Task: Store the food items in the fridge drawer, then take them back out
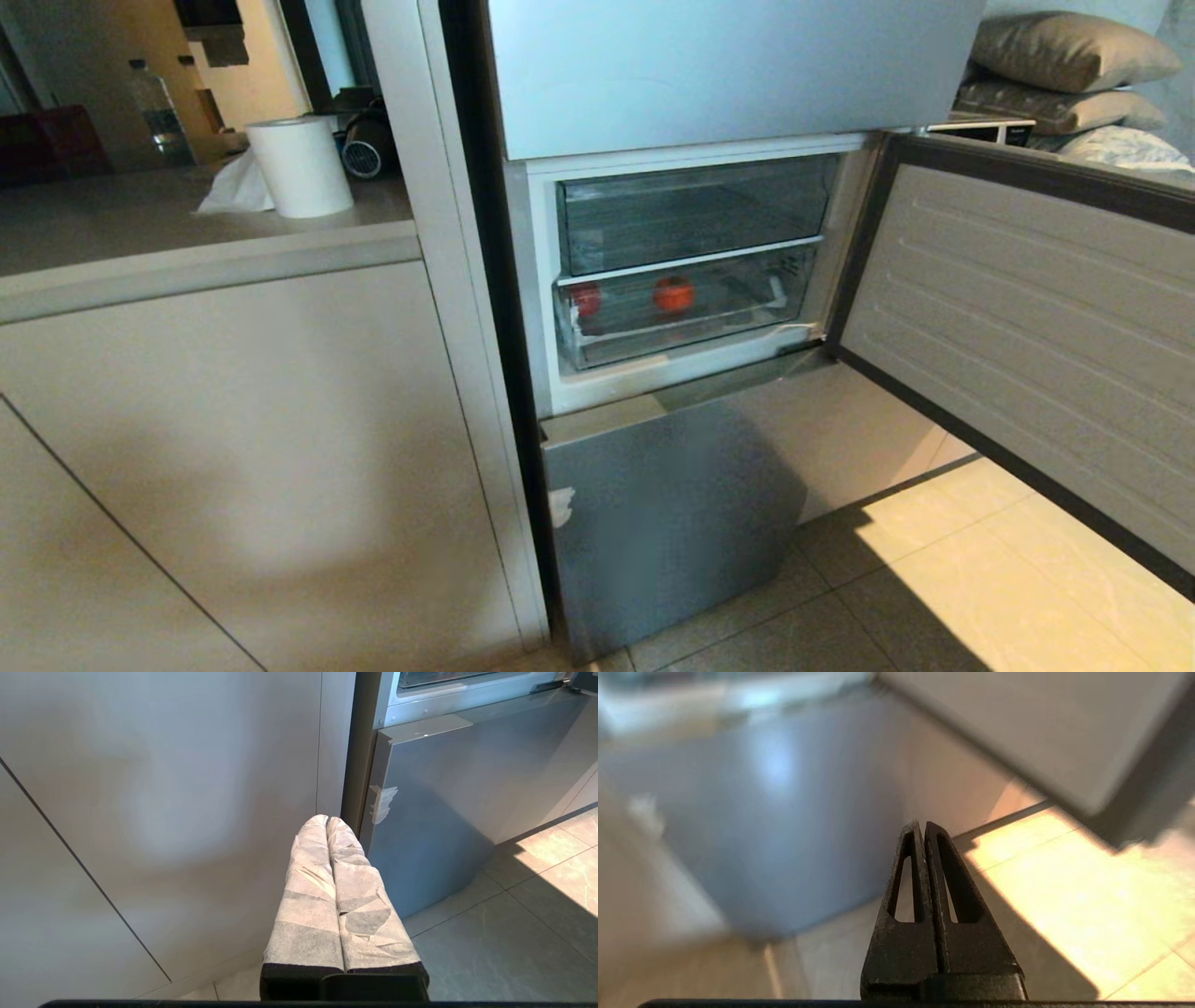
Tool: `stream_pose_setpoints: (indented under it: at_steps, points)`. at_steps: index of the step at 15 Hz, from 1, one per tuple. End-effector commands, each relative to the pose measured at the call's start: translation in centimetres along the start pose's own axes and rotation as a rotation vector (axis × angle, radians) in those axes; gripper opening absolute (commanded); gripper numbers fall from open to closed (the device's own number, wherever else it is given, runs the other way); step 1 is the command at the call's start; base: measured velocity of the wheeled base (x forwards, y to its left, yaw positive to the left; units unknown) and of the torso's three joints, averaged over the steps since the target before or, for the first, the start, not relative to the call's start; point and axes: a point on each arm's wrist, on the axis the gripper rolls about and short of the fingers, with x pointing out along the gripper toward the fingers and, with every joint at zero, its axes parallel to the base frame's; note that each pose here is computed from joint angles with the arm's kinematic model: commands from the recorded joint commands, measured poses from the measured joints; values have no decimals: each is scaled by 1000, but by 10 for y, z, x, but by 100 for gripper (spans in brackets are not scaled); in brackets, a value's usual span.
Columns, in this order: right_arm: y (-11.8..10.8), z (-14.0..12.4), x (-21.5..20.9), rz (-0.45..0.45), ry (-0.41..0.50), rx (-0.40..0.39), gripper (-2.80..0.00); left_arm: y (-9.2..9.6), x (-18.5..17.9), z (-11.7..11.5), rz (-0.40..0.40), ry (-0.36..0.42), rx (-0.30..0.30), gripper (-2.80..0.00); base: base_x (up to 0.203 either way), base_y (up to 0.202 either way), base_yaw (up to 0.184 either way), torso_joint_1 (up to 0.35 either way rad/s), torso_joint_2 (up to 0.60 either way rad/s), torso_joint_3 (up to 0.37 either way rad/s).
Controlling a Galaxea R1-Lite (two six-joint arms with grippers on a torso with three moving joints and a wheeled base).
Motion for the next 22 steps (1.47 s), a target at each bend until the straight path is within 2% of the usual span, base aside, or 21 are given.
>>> stream_pose_setpoints:
  at_steps: [1,4,5,6,9,10,12,16,17,20,22]
  points:
    - [-1,35,-3,-70,-39,32,-280,0,0,0,0,3,0,-280,0,0,0,0,0,0]
    - [3,90,21,-210,2,155,-280,0,0,0,0,3,0,-280,0,0,0,0,0,0]
    - [4,106,34,-274,-9,194,-280,0,0,0,0,3,0,-280,0,0,0,0,0,0]
    - [3,119,46,-352,-44,222,-280,0,0,0,0,3,0,-280,0,0,0,0,0,0]
    - [-17,148,71,-592,-245,265,-280,0,0,0,0,3,0,-280,0,0,0,0,0,0]
    - [-27,156,77,-651,-308,263,-280,0,0,0,0,3,0,-280,0,0,0,0,0,0]
    - [-56,163,88,-748,-354,269,-280,0,0,0,0,3,0,-280,0,0,0,0,0,0]
    - [-105,166,105,-762,-424,285,-280,0,0,0,0,1,0,-280,0,0,0,0,0,0]
    - [-118,162,113,-763,-412,309,-280,0,0,0,0,3,0,-280,0,0,0,0,0,0]
    - [-157,155,134,-766,-402,433,-280,0,0,0,0,1,0,-280,0,0,0,0,0,0]
    - [-177,157,141,-771,-450,536,-280,0,0,0,0,3,0,-280,0,0,0,0,0,0]
